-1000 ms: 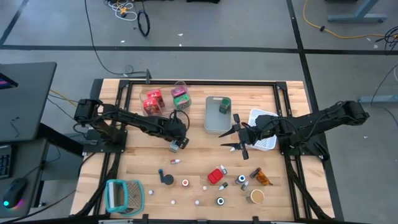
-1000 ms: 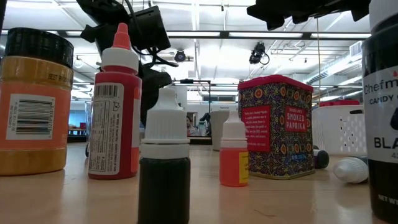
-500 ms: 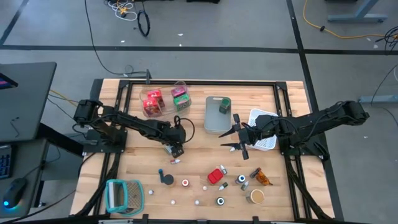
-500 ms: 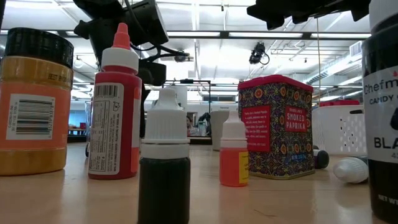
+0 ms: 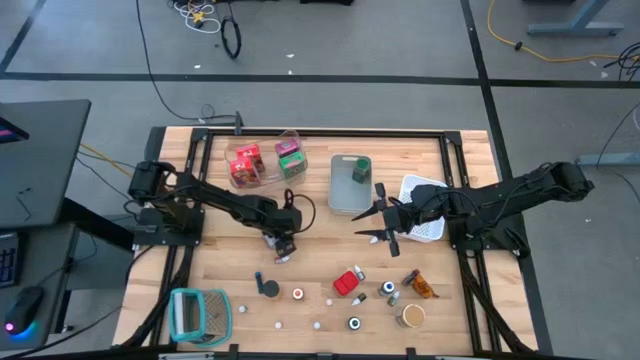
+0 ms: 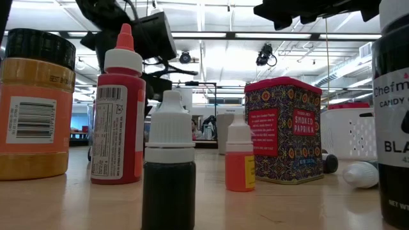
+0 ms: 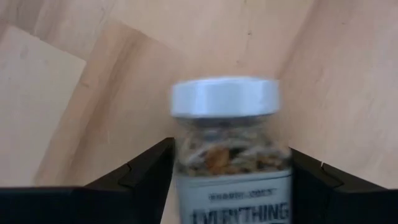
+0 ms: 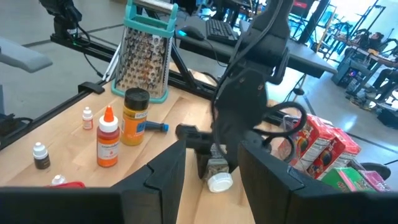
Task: Pick & Place Kitchen Items
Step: Put the white spice bottle into the gray bin
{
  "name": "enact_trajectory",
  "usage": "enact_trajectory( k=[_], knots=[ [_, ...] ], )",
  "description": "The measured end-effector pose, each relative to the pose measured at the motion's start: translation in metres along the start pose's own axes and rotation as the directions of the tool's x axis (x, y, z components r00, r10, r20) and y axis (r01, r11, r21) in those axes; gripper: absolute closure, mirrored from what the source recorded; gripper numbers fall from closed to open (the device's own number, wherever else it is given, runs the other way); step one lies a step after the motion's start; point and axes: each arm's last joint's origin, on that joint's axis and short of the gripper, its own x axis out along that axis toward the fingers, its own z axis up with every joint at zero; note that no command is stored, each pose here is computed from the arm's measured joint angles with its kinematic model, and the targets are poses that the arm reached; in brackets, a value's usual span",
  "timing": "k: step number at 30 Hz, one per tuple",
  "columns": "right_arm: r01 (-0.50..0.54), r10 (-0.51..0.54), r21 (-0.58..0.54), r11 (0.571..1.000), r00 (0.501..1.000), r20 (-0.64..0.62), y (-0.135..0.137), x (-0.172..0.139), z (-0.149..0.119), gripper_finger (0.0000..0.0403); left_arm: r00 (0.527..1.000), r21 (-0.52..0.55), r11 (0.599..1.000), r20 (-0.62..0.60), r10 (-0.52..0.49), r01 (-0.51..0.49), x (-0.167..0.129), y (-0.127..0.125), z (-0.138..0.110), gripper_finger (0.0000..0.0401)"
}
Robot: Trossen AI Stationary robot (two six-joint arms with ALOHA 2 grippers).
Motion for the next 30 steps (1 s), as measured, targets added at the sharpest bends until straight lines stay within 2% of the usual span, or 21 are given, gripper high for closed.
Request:
enact_trajectory(
  k=[6, 9, 12, 16, 19, 21, 23, 27, 30],
  knots=[
    [0.000, 0.000, 0.000, 1.000, 1.000, -0.002, 0.000, 0.000, 0.000, 0.0246, 0.999, -0.023, 0.999, -0.019, 0.029, -0.030, 0.008, 0.000, -0.002, 0.0168],
    [0.000, 0.000, -0.004, 1.000, 1.000, -0.002, 0.000, 0.000, 0.000, 0.0246, 1.000, -0.079, 0.997, 0.017, 0.021, -0.020, 0.001, 0.000, 0.000, 0.0190],
    [0.000, 0.000, -0.004, 1.000, 1.000, -0.001, 0.000, 0.000, 0.000, 0.0246, 0.999, -0.123, 0.992, 0.039, 0.006, -0.001, -0.007, 0.002, 0.001, 0.0191],
    [0.008, -0.008, 0.001, 1.000, 1.000, 0.014, -0.001, 0.000, 0.001, 0.0246, 0.989, -0.111, 0.991, 0.139, -0.058, 0.073, -0.030, 0.000, 0.009, 0.0188],
    [0.070, -0.070, 0.007, 0.998, 0.997, 0.045, -0.003, 0.000, 0.005, 0.0246, 0.973, -0.082, 0.993, 0.219, -0.067, 0.087, -0.047, 0.001, 0.012, 0.0168],
    [0.139, -0.140, 0.035, 0.990, 0.989, 0.051, -0.006, -0.001, 0.007, 0.0246, 0.935, -0.039, 0.993, 0.342, -0.092, 0.112, -0.062, -0.001, 0.020, 0.0161],
    [0.219, -0.221, 0.070, 0.973, 0.975, 0.032, -0.008, -0.001, 0.007, 0.0246, 0.878, 0.016, 0.992, 0.465, -0.117, 0.124, -0.075, -0.004, 0.029, 0.0165],
    [0.388, -0.390, 0.187, 0.902, 0.920, -0.028, -0.013, -0.001, 0.005, 0.0246, 0.741, 0.138, 0.977, 0.637, -0.212, 0.162, -0.092, -0.011, 0.045, 0.0198],
    [0.479, -0.475, 0.211, 0.852, 0.877, -0.073, -0.015, 0.001, 0.001, 0.0246, 0.715, 0.207, 0.964, 0.649, -0.261, 0.164, -0.095, -0.013, 0.048, 0.0233]
  ],
)
